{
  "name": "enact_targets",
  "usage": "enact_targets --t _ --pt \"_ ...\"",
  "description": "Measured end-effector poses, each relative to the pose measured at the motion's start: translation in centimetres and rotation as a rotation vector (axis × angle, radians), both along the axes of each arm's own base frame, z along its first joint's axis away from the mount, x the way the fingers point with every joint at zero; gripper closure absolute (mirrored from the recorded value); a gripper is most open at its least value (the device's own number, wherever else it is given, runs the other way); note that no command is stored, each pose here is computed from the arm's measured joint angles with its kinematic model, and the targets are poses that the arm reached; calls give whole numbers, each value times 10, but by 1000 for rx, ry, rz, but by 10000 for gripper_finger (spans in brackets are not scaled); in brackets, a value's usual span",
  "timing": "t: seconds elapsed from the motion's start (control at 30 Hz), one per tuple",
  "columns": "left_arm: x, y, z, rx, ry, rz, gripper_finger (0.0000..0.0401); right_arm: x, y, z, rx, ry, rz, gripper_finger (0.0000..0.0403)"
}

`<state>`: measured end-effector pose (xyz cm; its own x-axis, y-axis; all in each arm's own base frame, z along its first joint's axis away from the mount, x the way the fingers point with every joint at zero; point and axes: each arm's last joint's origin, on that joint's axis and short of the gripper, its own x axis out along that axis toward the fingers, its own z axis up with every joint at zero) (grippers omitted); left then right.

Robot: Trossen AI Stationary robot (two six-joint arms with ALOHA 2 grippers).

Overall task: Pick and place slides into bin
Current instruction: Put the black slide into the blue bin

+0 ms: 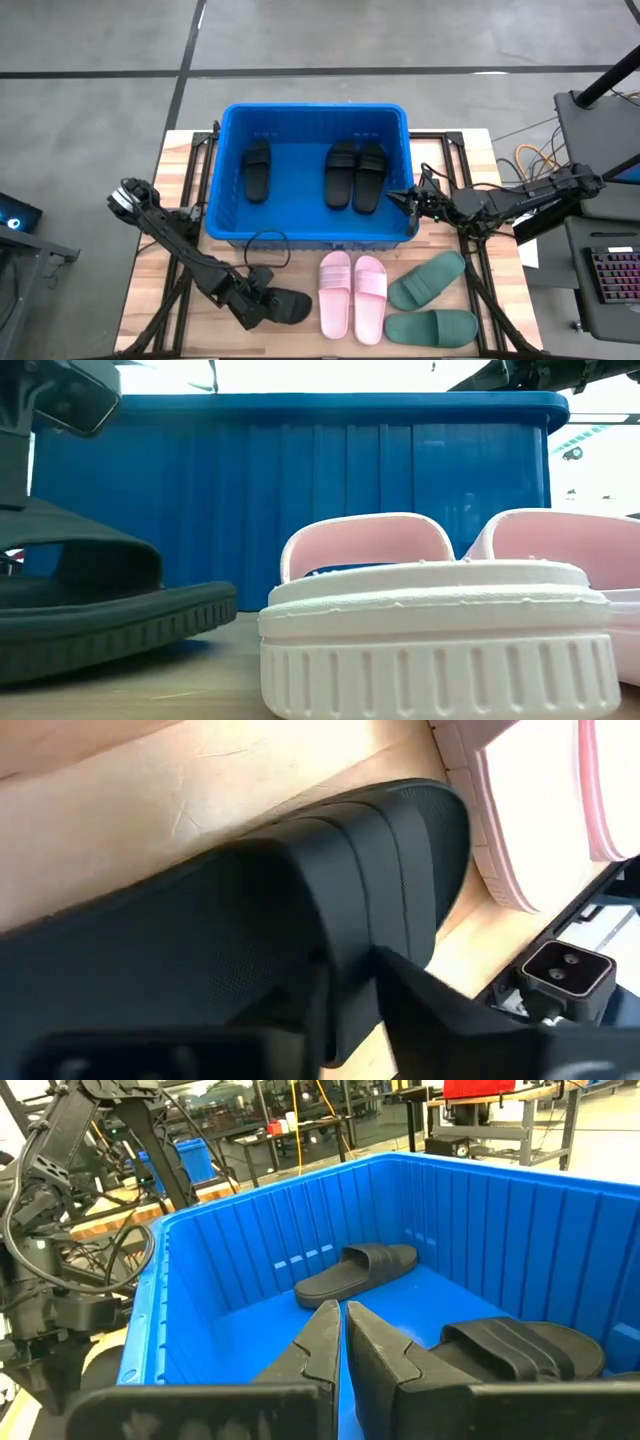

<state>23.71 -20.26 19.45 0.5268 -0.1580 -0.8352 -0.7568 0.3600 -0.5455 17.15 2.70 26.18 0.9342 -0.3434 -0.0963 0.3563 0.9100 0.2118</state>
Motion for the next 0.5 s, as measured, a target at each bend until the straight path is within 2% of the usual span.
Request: enact_targets --t 0.1,0.3,0.5 --pt "-1 0 4 -14 -4 -29 390 0 0 0 0 0 0 390" --pt "-5 3 9 -19 9 -62 399 0 0 0 -1 1 -1 390" --pt "-5 4 22 -57 -58 -89 400 0 0 0 -2 5 -1 390"
